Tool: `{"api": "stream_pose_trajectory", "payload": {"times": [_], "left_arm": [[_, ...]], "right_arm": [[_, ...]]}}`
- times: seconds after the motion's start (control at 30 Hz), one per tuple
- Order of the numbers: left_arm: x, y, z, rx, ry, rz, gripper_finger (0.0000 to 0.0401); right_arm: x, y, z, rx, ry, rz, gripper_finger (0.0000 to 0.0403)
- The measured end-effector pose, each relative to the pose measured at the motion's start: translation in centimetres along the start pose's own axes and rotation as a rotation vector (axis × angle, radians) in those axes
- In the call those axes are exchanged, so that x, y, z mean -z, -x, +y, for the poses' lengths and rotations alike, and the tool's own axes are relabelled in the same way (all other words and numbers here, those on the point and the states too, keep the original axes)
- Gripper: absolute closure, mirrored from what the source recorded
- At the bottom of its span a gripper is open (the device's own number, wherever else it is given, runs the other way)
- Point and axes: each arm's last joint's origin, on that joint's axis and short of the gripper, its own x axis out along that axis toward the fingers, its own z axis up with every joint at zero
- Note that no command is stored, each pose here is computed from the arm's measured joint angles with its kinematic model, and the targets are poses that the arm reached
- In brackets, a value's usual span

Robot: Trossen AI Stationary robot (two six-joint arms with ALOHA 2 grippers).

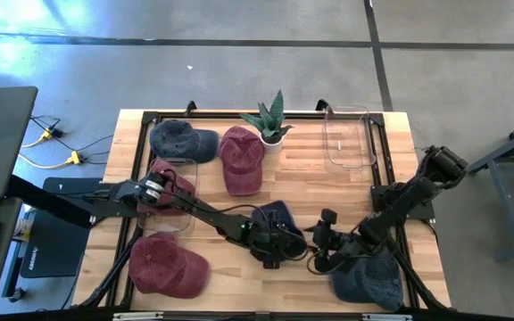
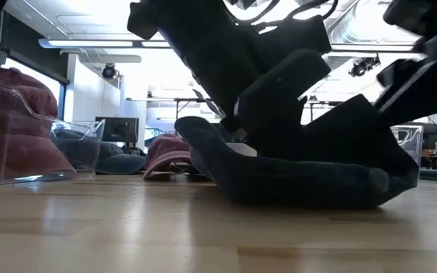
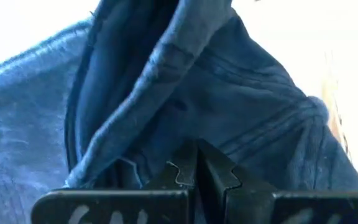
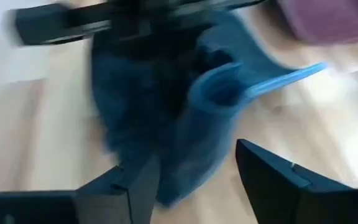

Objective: Pick & Place hat
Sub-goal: Put the middle blue cap into the right transparent bin

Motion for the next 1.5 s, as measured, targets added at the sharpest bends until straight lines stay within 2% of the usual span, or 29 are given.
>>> {"api": "stream_pose_trajectory", "payload": {"times": [0.13,0.23,0.33,0.47,0.53,0.63,0.7,0.87,0.93,1.0,1.17,1.3,1.5], "left_arm": [[0.0,0.0,0.0,-0.001,0.000,0.001,0.0396],[0.0,0.0,0.0,-0.001,0.000,0.002,0.0396],[0.2,0.0,0.1,-0.022,0.014,0.013,0.0396],[0.8,-0.1,0.8,-0.091,0.070,0.076,0.0396],[1.2,-0.2,1.4,-0.123,0.108,0.117,0.0396],[1.3,-0.3,2.6,-0.146,0.149,0.162,0.0396],[1.2,-0.3,2.8,-0.108,0.159,0.178,0.0396],[1.0,0.4,2.4,-0.010,0.154,0.206,0.0396],[0.8,1.8,2.2,0.002,0.142,0.234,0.0396],[0.2,2.2,1.9,0.024,0.151,0.192,0.0396],[0.4,1.8,2.0,-0.078,0.143,0.158,0.0396],[1.4,0.0,2.4,-0.122,0.146,0.193,0.0396],[1.3,0.4,2.7,-0.131,0.141,0.256,0.0396]], "right_arm": [[-0.3,-1.4,-0.7,0.053,-0.021,-0.010,0.0191],[-0.2,-2.4,-1.2,0.083,-0.006,0.006,0.0214],[0.0,-3.0,-1.4,0.143,0.005,-0.022,0.0269],[0.1,-2.8,-1.3,0.204,0.024,-0.073,0.0370],[0.2,-2.5,-1.0,0.192,0.055,-0.075,0.0390],[-0.3,-2.1,-0.5,0.172,0.038,-0.093,0.0373],[-0.6,-1.9,-0.3,0.160,0.037,-0.098,0.0371],[-0.7,-1.6,-0.2,0.146,0.046,-0.098,0.0396],[-0.7,-1.6,-0.2,0.144,0.051,-0.097,0.0391],[-0.7,-1.7,-0.2,0.146,0.048,-0.098,0.0383],[-0.7,-1.6,-0.2,0.146,0.052,-0.098,0.0387],[-0.7,-1.6,-0.1,0.143,0.055,-0.098,0.0397],[-0.7,-1.7,-0.2,0.146,0.048,-0.100,0.0385]]}}
